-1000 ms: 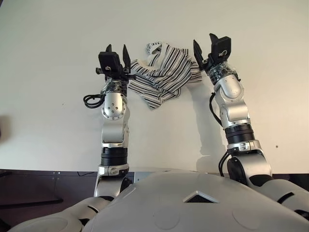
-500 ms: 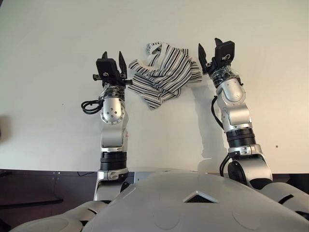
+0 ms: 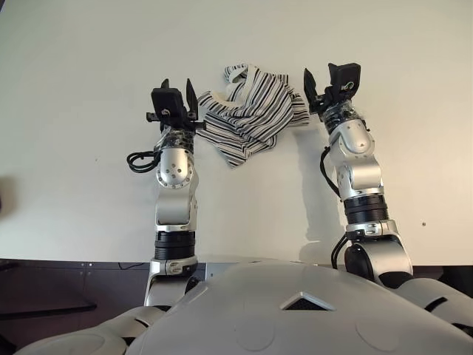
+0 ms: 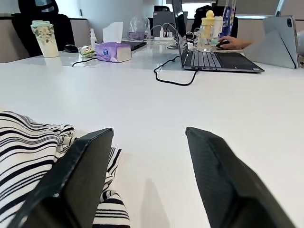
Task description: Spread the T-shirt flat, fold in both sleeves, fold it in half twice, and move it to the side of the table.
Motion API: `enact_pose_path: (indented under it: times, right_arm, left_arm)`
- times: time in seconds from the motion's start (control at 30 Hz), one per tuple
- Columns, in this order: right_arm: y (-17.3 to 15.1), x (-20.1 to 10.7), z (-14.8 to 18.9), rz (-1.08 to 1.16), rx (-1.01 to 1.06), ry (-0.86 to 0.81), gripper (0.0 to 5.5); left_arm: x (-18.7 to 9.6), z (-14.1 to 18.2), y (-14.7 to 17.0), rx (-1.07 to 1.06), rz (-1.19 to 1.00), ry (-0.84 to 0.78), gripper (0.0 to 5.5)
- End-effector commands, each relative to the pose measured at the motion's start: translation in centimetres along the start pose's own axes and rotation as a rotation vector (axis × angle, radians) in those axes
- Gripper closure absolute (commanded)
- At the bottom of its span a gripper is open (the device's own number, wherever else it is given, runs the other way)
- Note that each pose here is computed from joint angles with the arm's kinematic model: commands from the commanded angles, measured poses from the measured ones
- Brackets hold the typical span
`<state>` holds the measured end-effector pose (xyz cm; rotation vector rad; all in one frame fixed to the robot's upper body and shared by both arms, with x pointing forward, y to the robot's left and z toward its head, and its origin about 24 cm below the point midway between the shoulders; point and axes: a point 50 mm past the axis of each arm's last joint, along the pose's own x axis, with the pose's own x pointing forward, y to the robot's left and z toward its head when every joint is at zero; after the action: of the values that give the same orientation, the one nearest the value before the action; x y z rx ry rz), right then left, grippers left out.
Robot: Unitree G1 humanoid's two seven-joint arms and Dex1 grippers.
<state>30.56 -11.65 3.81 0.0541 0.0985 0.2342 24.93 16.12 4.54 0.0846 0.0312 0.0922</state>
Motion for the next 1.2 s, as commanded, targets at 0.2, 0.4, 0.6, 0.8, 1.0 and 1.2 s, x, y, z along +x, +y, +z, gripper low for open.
enact_pose_path:
  times: [0.2, 0.4, 0.6, 0.8, 1.0, 1.2]
  right_arm:
    - [-0.1, 0.9, 0.4, -0.012, 0.004, 0.027, 2.68]
    - [0.8, 1.1, -0.5, 0.162, -0.231, 0.097, 2.68]
    - [-0.2, -0.1, -3.3, 0.500, -0.601, 0.315, 2.68]
    - [-3.3, -4.7, -4.0, 0.766, -0.818, 0.443, 2.68]
    - [-5.1, -13.0, -1.5, 1.045, -0.852, 0.603, 2.68]
    - [-4.6, -16.3, 2.8, 1.073, -0.627, 0.633, 2.68]
  left_arm:
    - [0.5, -0.1, -0.2, -0.008, -0.008, 0.044, 3.36]
    - [-0.2, -1.7, -1.4, 0.149, -0.232, 0.169, 3.36]
    - [-1.7, -4.6, -0.3, 0.456, -0.526, 0.376, 3.36]
    - [-4.0, -6.7, 1.6, 0.767, -0.699, 0.480, 3.36]
    - [-8.3, -5.8, 4.8, 0.934, -0.841, 0.503, 3.36]
    - [-11.2, -4.1, 5.9, 0.876, -0.834, 0.546, 3.36]
